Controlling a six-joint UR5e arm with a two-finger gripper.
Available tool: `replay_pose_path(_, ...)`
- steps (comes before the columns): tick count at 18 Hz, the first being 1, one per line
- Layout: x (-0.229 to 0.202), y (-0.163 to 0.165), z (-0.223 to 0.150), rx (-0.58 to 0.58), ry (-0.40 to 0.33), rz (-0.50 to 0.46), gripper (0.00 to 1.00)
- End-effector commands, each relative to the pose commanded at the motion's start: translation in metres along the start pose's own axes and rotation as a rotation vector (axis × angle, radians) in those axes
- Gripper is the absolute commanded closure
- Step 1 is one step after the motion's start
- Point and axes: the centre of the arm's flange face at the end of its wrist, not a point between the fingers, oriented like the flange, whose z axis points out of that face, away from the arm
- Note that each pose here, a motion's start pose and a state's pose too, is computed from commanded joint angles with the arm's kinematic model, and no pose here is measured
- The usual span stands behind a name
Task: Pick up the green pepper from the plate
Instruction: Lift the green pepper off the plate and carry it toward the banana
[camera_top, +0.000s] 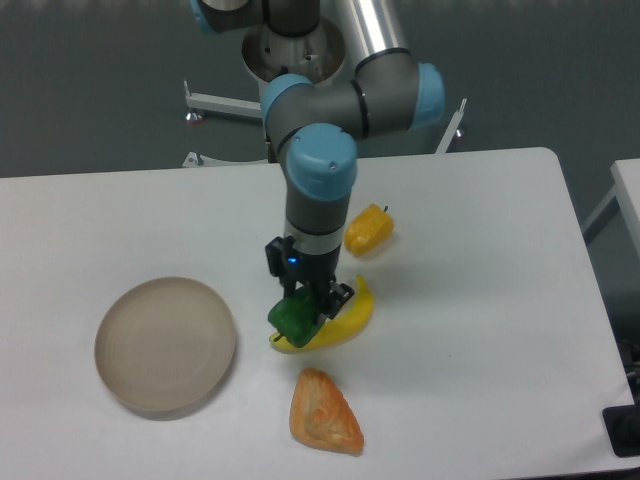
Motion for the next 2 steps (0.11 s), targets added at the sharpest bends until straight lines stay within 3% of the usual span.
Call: replay_pose_path(2, -0.0023, 0.0021, -0.0004, 0.0, -0.002, -0.004, 0.52)
